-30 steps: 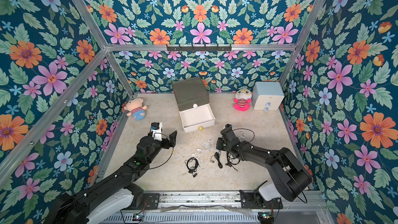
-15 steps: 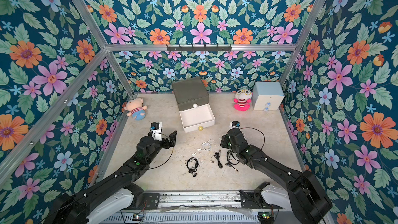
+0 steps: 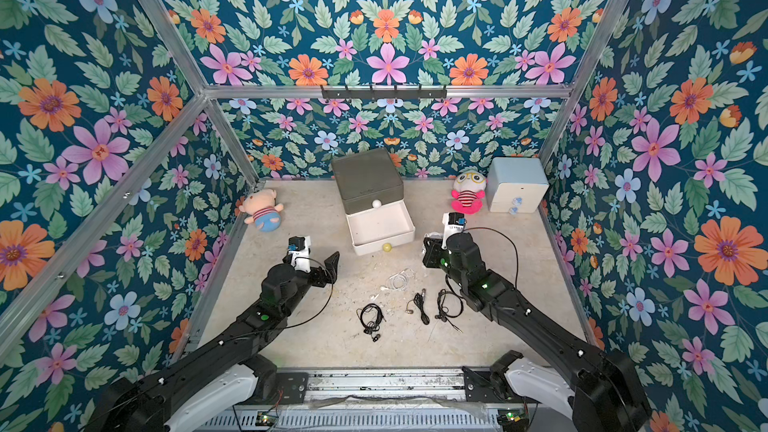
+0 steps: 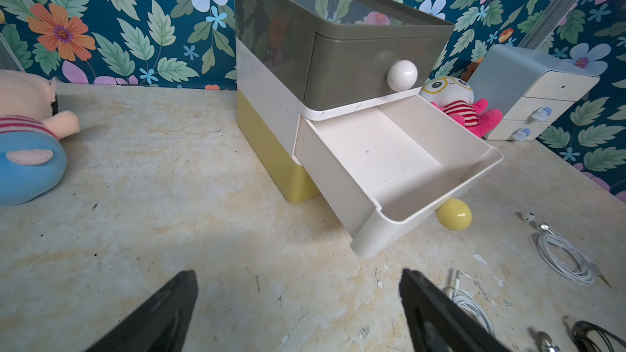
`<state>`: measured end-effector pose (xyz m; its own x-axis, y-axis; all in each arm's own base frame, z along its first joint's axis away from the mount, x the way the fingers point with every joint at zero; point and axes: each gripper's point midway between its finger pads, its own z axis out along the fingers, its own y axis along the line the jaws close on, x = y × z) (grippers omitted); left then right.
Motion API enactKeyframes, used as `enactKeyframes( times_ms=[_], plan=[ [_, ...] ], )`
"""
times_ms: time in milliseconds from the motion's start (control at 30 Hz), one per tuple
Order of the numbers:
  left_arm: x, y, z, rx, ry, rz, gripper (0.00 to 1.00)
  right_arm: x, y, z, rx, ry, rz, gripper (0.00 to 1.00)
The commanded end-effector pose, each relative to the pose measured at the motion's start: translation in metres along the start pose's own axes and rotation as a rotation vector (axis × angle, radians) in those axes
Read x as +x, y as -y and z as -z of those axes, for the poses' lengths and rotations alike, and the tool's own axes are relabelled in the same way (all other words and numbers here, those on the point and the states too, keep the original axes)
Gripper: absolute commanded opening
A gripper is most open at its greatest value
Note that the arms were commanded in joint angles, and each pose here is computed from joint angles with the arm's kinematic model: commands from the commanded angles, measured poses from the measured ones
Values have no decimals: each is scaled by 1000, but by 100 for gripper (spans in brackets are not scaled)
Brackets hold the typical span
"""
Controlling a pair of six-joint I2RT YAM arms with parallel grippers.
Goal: Place the wired earphones into the drawer by color
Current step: Pick up the wired earphones from the center of the board, then place the wired earphones in the drawer.
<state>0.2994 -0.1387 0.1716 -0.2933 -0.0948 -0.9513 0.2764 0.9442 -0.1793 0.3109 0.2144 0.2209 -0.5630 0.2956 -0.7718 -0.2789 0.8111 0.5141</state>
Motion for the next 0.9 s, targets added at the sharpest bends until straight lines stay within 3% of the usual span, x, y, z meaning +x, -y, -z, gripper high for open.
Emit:
enactKeyframes(
  times_ms=[0, 333, 733, 867],
  plan=[
    [-3, 0, 1, 0, 14, 14, 99, -20, -22, -6, -75, 44, 33, 10],
    [-6, -2, 3, -10, 27, 12, 99, -42, -67, -52, -182, 40, 56, 9],
    [-6, -2, 3, -9, 26, 14, 99, -28, -97, -117, -218, -31, 71, 10],
    [-6, -2, 3, -11, 27, 13, 99, -7, -91, -143, -203, -84, 66, 10]
  ],
)
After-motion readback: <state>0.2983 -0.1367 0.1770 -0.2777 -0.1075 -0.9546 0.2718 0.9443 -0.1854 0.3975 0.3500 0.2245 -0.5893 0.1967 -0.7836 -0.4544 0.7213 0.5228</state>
